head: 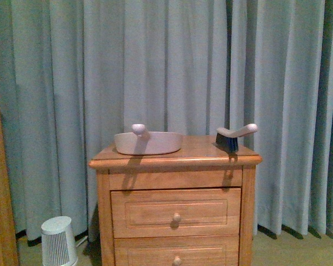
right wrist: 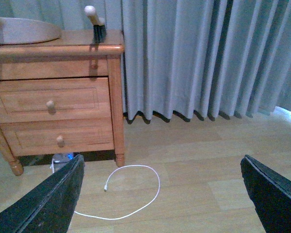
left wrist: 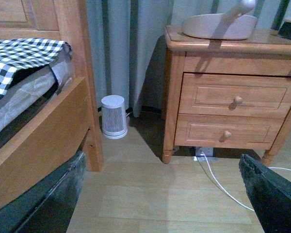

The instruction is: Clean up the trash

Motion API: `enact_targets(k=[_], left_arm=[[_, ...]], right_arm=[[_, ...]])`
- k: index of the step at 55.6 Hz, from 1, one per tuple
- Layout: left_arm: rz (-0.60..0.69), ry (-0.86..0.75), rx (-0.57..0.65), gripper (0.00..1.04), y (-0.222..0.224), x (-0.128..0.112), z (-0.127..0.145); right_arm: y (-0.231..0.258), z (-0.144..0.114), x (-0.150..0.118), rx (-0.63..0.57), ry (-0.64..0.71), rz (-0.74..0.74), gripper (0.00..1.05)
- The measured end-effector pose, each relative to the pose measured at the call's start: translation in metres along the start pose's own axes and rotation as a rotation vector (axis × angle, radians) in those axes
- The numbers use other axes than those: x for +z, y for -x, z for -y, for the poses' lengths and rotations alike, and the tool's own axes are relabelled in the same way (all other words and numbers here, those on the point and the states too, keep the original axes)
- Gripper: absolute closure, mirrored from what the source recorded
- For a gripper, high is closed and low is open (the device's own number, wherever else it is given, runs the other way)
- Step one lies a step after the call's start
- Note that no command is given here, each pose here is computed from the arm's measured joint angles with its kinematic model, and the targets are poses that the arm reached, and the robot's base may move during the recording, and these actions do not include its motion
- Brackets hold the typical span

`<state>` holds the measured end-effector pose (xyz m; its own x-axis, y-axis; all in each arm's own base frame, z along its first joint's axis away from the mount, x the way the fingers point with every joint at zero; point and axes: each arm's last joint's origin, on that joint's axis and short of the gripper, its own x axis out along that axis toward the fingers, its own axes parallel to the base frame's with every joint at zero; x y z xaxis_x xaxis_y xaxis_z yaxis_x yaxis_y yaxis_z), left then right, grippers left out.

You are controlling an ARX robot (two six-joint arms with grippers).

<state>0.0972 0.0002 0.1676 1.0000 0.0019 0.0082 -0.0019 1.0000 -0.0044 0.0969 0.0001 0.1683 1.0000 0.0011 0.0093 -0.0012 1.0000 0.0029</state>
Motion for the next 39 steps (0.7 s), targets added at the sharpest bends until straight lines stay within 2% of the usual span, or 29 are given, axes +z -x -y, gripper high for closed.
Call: enact_targets(k=[39], left_arm=[[0.000, 0.000, 0.000, 0.08, 0.0000, 0.0000, 0.0000]], right_arm=[[0.0000, 0.0000, 0.0000, 0.000, 0.000, 0.000, 0.07]])
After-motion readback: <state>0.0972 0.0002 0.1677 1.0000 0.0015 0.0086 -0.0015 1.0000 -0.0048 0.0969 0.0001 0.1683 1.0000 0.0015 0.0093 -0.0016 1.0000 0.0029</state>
